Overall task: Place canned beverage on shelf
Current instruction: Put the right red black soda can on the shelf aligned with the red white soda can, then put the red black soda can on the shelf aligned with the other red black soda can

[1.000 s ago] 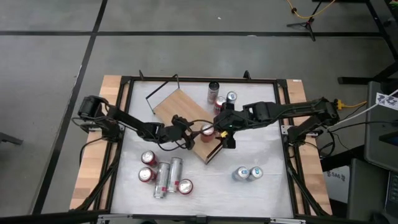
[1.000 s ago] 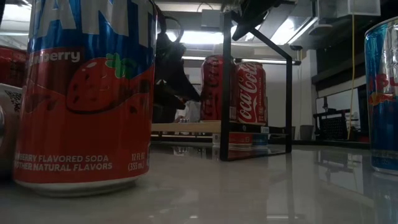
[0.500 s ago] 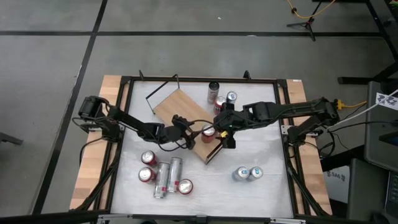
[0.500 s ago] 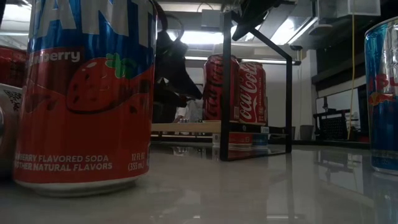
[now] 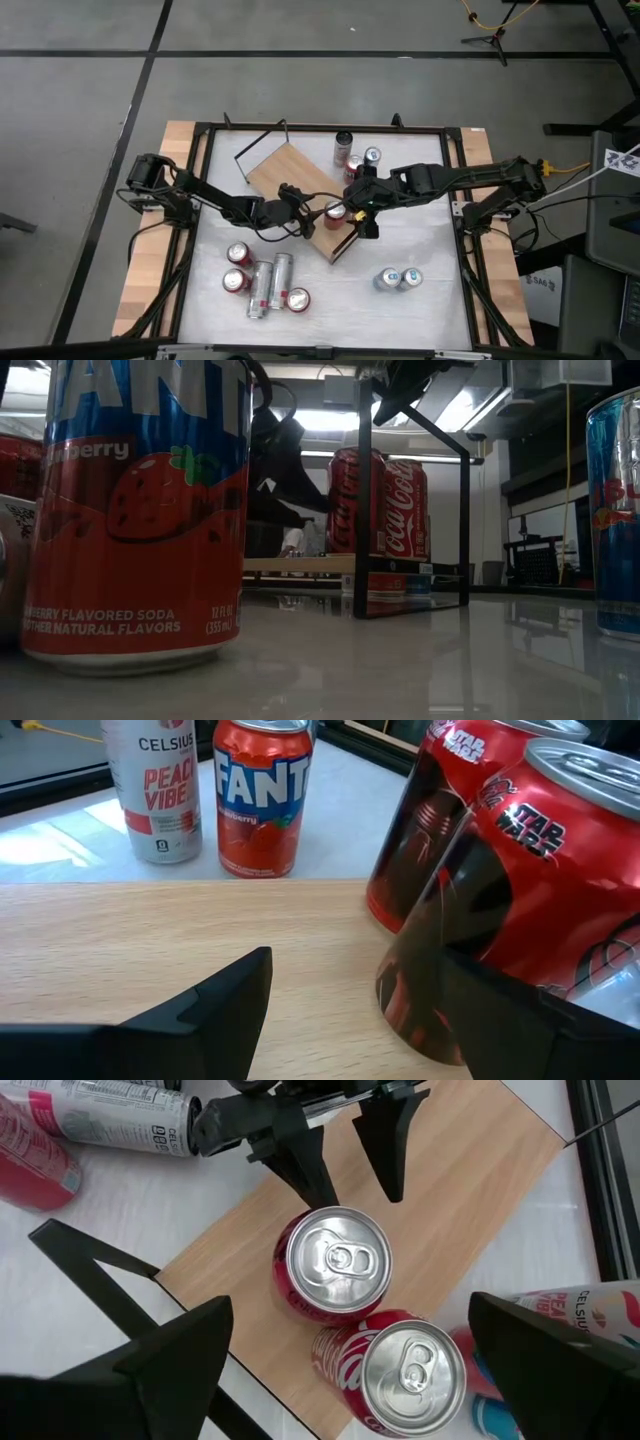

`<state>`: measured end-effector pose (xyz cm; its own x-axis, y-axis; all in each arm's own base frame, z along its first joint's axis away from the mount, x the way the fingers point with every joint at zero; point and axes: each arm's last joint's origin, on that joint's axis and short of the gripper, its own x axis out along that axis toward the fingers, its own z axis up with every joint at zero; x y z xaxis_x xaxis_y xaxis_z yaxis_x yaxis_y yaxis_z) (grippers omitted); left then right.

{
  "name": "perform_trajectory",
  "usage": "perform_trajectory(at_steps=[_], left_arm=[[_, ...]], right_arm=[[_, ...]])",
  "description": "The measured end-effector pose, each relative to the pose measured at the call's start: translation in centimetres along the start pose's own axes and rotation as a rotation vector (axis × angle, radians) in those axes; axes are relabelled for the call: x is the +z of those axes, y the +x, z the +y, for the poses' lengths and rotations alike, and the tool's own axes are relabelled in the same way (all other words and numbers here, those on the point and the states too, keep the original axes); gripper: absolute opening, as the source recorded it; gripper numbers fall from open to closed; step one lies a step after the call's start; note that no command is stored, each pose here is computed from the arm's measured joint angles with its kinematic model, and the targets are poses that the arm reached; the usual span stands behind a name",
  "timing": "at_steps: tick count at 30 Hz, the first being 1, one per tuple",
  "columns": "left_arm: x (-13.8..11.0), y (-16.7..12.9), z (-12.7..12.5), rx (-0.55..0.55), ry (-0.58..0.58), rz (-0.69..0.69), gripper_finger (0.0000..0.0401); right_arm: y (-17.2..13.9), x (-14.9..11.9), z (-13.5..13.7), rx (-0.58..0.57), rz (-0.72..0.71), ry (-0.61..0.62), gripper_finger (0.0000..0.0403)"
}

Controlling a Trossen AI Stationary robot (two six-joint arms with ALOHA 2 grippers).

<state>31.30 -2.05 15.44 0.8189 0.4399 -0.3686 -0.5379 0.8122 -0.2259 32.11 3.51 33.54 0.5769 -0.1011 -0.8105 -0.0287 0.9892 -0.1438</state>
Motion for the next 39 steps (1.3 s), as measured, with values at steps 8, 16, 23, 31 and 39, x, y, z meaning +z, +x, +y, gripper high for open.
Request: perform_trajectory(at_steps=[8, 16, 23, 31, 39], left_arm=[[0.3, 0.0, -0.2, -0.038, -0.02, -0.018, 0.0276], [0.3, 0.0, -0.4, -0.068, -0.025, -0.012, 0.0276], [0.4, 0.0, -0.4, -0.074, -0.03, -0.019, 0.0276], [0.4, 0.0, -0.4, -0.065, -0.019, -0.025, 0.0276], [1.9, -1.4, -0.2, -0.042, 0.096, -0.027, 0.0276]], right_arm=[[0.0, 0.0, 0.0, 0.0, 0.0, 0.0, 0.0395], [0.0, 0.0, 0.0, 0.0, 0.0, 0.0, 0.0395], [0.0, 0.0, 0.0, 0.001, 0.0, 0.0, 0.0395], [0.0, 0.0, 0.0, 0.001, 0.0, 0.0, 0.0395], [0.0, 0.0, 0.0, 0.004, 0.001, 0.0, 0.0395]])
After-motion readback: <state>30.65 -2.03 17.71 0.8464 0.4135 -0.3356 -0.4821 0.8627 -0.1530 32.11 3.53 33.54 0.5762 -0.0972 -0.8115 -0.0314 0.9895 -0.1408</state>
